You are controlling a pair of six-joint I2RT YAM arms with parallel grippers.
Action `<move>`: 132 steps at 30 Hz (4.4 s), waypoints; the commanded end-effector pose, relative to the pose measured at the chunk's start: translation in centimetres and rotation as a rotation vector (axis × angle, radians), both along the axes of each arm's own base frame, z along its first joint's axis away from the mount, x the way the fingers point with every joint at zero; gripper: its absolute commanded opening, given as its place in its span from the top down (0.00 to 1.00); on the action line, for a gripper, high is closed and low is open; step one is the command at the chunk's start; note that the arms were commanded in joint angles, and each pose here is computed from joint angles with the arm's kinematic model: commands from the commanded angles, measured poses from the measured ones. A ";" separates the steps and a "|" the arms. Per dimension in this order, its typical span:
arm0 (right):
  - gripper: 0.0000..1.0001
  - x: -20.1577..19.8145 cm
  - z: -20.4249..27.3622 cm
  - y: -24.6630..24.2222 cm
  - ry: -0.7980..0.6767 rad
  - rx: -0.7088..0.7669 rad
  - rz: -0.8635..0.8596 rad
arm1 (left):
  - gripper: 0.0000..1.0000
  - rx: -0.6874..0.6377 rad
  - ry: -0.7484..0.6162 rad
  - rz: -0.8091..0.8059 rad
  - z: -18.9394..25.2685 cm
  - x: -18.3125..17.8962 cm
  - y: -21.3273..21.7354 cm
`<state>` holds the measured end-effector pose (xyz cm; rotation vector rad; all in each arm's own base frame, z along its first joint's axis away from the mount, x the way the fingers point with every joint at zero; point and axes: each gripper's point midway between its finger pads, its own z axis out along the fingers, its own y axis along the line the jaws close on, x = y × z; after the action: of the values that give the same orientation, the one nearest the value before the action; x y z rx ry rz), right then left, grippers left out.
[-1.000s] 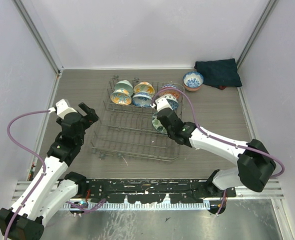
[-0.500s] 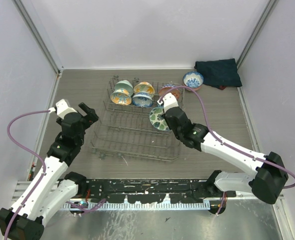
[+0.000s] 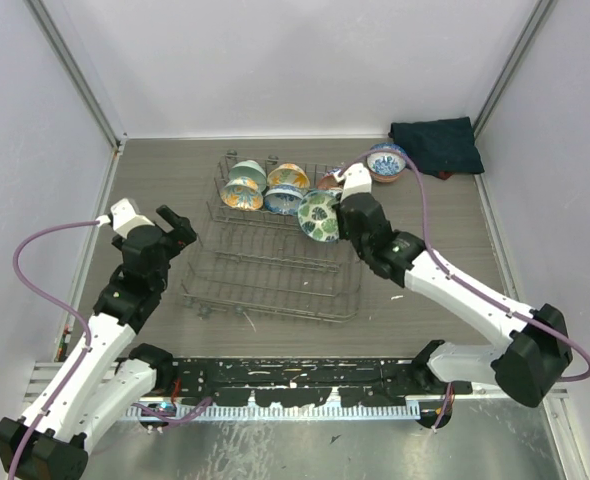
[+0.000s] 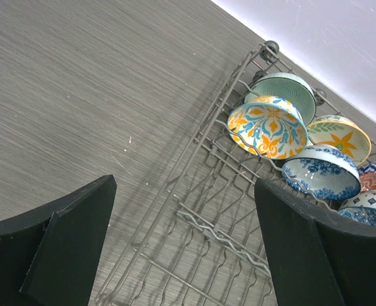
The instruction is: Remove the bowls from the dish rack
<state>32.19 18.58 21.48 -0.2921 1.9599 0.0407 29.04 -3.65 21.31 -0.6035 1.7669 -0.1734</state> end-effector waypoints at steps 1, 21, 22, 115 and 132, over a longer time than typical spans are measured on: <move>0.99 4.2 6.1 -0.4 -0.108 0.258 -0.083 | 0.02 -0.008 -0.060 0.011 2.2 0.2 0.2; 0.99 19.2 6.7 -13.3 0.012 0.604 -0.396 | 0.02 -0.009 -0.062 0.011 2.2 0.2 0.2; 0.99 19.8 6.1 -13.7 0.026 0.616 -0.414 | 0.02 -0.009 -0.060 0.011 2.2 0.2 0.2; 0.42 -0.3 -5.8 -9.1 0.197 0.320 -0.446 | 0.02 0.010 -0.044 0.018 1.7 0.5 0.3; 0.44 -7.5 -10.8 -6.4 0.320 0.297 -0.338 | 0.02 0.015 -0.040 0.019 1.5 0.6 0.3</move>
<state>25.22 11.95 10.15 0.2091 2.2964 0.1265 29.20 -3.48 20.89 -0.6018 1.7785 -0.1486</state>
